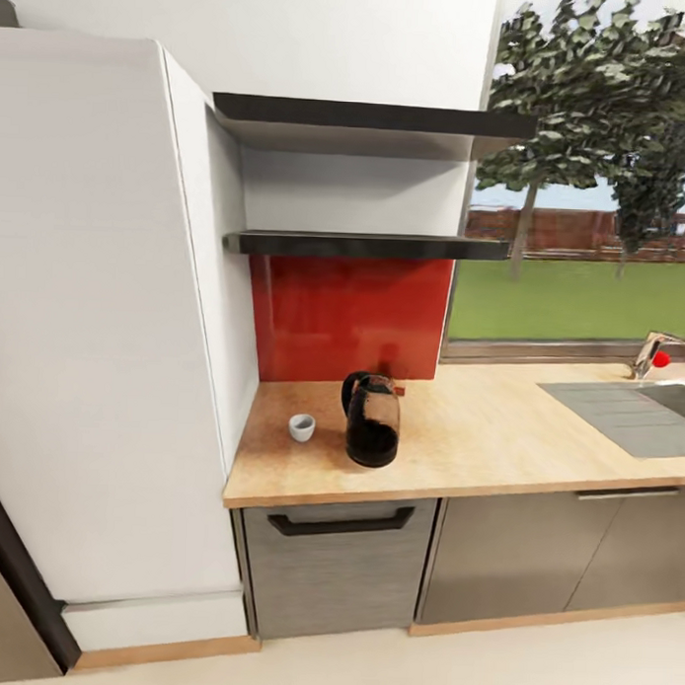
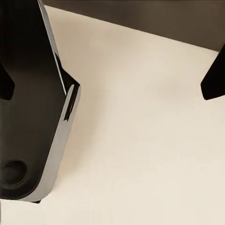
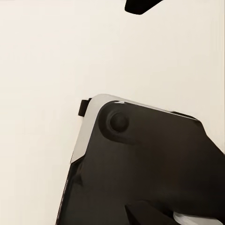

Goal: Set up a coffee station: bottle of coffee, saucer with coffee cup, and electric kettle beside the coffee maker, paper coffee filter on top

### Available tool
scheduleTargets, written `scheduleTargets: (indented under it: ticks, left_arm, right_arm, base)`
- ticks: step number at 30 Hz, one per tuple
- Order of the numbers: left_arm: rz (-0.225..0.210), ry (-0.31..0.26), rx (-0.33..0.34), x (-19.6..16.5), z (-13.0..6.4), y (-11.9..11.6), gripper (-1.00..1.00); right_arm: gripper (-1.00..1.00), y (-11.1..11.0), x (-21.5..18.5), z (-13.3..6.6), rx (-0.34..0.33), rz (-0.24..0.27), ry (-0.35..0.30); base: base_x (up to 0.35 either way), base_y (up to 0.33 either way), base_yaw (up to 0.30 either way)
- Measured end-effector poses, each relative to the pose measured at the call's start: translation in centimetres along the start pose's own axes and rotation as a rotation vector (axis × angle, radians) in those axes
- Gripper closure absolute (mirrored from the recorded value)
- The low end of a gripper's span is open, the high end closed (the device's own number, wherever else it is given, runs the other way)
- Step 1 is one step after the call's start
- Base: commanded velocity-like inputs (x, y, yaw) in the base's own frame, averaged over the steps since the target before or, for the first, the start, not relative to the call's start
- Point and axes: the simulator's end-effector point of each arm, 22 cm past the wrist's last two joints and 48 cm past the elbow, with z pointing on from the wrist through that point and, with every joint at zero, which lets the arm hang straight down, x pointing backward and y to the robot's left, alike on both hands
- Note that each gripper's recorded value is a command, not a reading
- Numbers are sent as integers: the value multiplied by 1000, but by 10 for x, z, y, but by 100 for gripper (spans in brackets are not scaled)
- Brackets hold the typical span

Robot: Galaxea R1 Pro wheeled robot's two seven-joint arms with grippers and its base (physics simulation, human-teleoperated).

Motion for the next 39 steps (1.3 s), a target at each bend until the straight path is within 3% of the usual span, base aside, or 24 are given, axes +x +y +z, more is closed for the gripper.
scheduleTargets:
  ticks: [28,34,36,37,39]
  left_arm:
    - [2,2,-1,1,0,1,-100]
    - [-2,1,2,0,0,-1,-100]
    - [25,-2,22,1,-1,-11,-100]
    - [65,-13,44,-1,-2,-23,-100]
    - [103,-45,55,-12,-2,-30,-100]
  right_arm:
    - [-100,2,0,0,0,2,0]
    - [-100,12,-10,1,-14,2,-18]
    - [-100,14,-16,1,-18,1,-30]
    - [-100,16,-22,1,-20,1,-42]
    - [-100,18,-30,1,-24,15,-60]
  base:
    - [0,1,-298]
    - [0,0,-219]
    - [0,0,-28]
    - [0,0,-13]
    - [0,0,-2]
